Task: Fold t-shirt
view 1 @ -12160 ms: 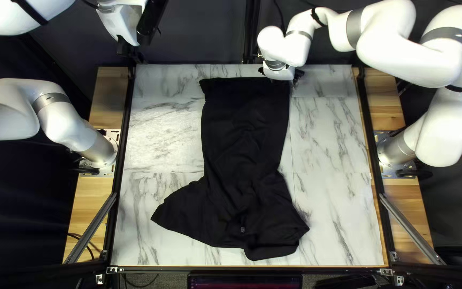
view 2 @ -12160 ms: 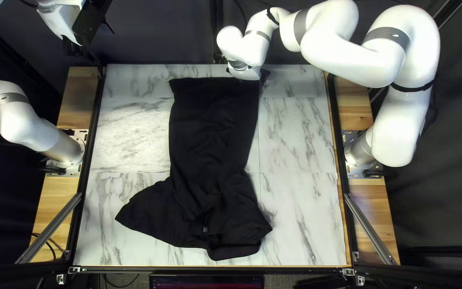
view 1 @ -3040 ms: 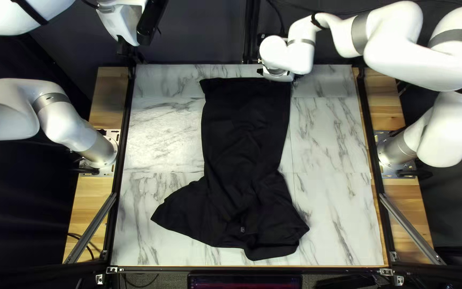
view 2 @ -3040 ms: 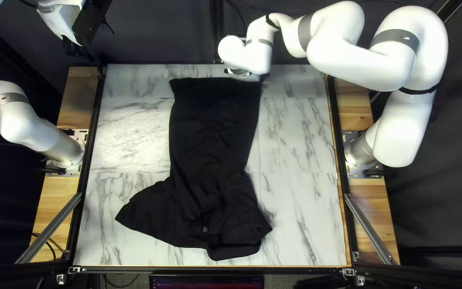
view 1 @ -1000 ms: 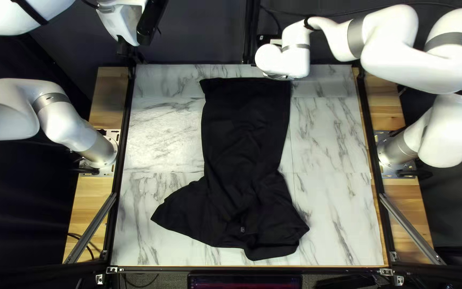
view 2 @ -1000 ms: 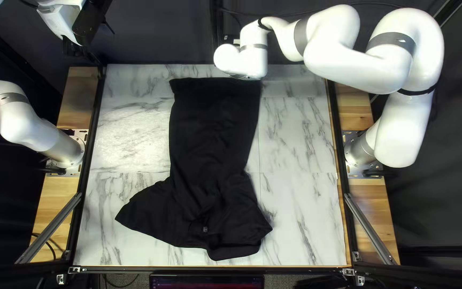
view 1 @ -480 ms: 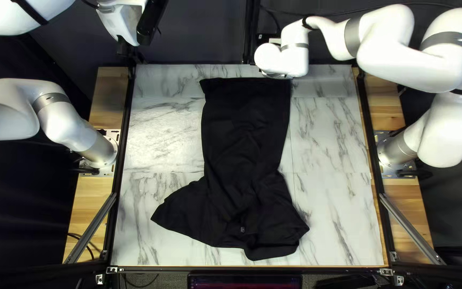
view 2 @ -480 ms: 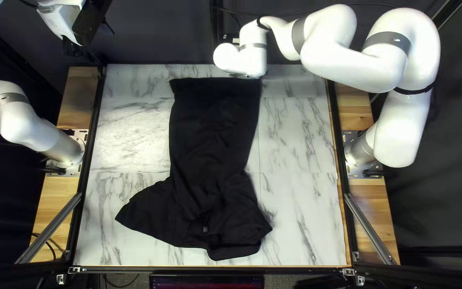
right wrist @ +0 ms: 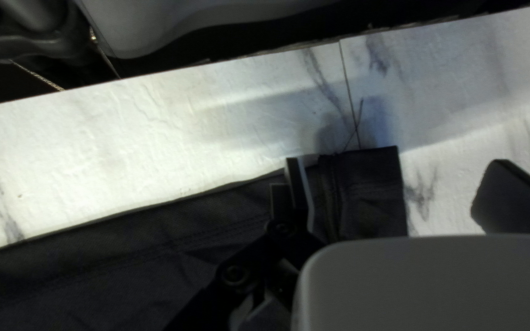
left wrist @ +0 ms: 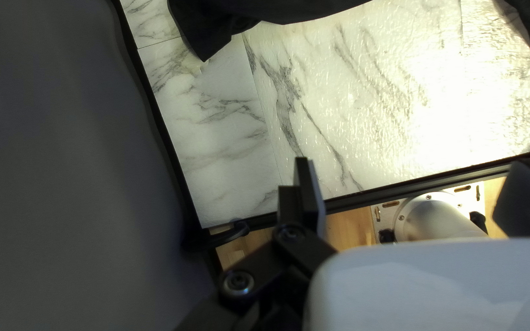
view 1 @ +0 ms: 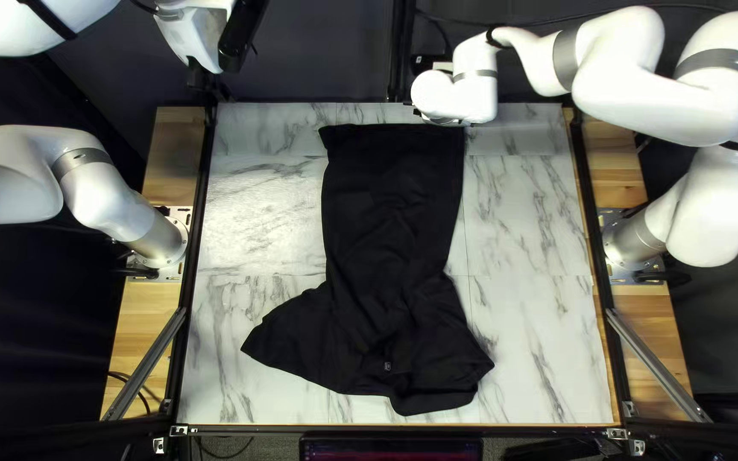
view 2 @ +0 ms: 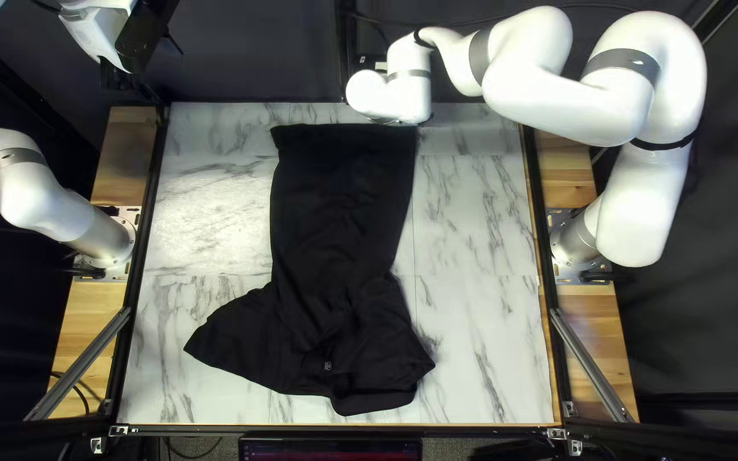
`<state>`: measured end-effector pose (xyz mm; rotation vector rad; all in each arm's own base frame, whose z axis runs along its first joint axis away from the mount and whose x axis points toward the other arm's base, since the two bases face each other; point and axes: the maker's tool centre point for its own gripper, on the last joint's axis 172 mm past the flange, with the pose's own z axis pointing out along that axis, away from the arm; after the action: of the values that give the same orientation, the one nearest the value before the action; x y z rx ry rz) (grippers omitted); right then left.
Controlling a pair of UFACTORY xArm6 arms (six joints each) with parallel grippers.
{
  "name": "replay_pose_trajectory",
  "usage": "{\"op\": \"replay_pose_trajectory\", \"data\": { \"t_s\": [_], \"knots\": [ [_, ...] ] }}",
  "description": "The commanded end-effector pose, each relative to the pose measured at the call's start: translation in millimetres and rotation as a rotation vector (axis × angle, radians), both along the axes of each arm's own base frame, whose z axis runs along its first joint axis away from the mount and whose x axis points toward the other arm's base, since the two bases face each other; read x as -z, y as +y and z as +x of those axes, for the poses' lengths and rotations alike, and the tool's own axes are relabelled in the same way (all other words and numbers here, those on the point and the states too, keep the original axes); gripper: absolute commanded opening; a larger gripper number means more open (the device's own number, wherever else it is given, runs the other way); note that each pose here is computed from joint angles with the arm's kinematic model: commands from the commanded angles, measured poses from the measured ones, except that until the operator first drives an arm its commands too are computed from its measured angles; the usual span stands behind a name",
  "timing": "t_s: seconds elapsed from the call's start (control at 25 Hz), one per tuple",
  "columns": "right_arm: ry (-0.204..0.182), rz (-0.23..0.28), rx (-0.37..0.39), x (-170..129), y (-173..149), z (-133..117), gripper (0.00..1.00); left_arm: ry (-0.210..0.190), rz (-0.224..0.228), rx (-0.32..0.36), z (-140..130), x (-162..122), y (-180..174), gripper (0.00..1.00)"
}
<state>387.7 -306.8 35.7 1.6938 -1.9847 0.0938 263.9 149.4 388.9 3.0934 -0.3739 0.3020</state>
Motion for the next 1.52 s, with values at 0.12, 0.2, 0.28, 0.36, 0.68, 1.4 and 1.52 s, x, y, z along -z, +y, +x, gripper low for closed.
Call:
{"op": "replay_pose_trajectory", "data": {
  "t_s": [0.12, 0.2, 0.28, 0.36, 0.68, 1.4, 1.52],
  "knots": [
    [0.012, -0.001, 0.004, 1, -1, -3, 0.03, 0.000, 0.000, 0.000, 0, 0, 0, 1.00],
    [0.017, -0.001, 0.005, 3, -2, -4, 0.00, 0.000, 0.000, 0.000, 0, 0, 0, 1.00],
    [0.020, 0.001, 0.004, 5, -2, -3, 0.00, 0.000, 0.000, 0.000, 0, 0, 0, 1.00],
    [0.022, 0.001, 0.003, 7, -2, -3, 0.00, 0.000, 0.000, 0.000, 0, 0, 0, 1.00],
    [0.026, -0.005, 0.002, 6, -2, -6, 0.00, 0.000, 0.000, 0.000, 0, 0, 0, 1.00],
    [-0.013, -0.056, -0.016, -33, 21, 9, 0.00, 0.000, 0.000, 0.000, 0, 0, 0, 1.00],
    [-0.021, -0.063, -0.019, -38, 22, 9, 0.00, 0.000, 0.000, 0.000, 0, 0, 0, 1.00]
  ]
}}
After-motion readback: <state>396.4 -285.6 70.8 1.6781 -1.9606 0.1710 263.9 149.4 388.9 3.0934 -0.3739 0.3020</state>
